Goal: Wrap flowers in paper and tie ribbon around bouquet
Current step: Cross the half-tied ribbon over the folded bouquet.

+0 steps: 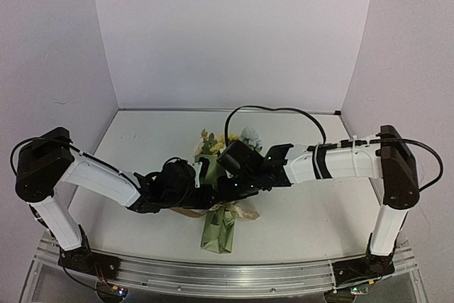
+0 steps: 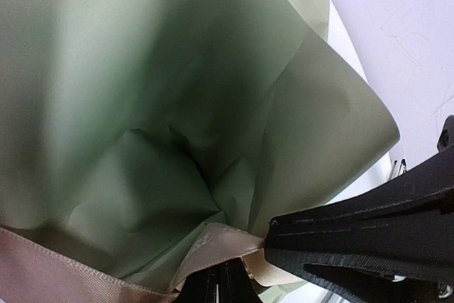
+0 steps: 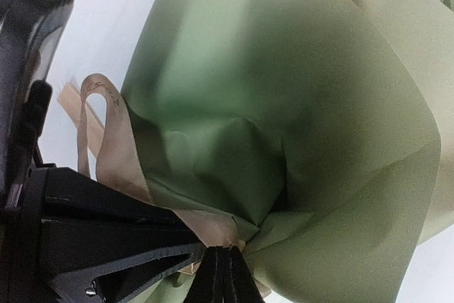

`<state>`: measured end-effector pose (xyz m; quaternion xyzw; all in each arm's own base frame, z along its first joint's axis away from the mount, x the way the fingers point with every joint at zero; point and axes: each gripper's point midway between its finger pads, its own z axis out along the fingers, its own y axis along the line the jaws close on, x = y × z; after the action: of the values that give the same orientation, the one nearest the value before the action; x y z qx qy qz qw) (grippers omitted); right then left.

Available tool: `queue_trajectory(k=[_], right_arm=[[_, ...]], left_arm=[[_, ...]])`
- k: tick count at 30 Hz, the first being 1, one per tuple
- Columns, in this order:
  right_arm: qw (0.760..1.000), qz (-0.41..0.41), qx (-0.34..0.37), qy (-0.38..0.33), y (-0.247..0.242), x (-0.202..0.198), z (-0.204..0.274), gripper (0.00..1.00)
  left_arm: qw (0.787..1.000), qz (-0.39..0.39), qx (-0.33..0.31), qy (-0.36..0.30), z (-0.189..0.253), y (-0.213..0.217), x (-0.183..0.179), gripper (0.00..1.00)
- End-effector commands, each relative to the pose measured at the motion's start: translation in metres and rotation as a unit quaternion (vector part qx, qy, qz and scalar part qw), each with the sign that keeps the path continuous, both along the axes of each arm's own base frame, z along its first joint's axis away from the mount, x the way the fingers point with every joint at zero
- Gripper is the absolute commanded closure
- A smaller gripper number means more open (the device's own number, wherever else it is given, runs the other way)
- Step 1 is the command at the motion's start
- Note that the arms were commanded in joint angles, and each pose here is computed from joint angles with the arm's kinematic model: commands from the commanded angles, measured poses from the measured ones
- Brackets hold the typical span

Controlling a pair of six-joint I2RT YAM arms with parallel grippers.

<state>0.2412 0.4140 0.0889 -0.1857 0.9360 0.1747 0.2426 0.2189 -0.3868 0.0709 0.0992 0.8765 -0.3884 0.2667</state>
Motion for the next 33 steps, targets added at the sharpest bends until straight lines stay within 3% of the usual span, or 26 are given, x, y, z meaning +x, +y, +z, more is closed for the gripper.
queue_trajectory(k=[1,13,33], right_arm=[[1.0,-0.012,0.014,-0.021,0.006,0.011,0.017,1.0],[0.997,-0.005,0.079,-0.004,0.01,-0.004,0.041,1.0],[0.993,-0.016,0.096,0.069,0.017,-0.025,-0.004,1.0]], left_arm=[[1.0,0.002,-0.014,-0.008,0.01,-0.002,0.004,0.96],[1.0,-0.001,-0.012,-0.005,0.01,-0.008,0.006,0.96],[1.0,-0.008,-0.017,-0.006,0.015,-0.01,0.003,0.9]])
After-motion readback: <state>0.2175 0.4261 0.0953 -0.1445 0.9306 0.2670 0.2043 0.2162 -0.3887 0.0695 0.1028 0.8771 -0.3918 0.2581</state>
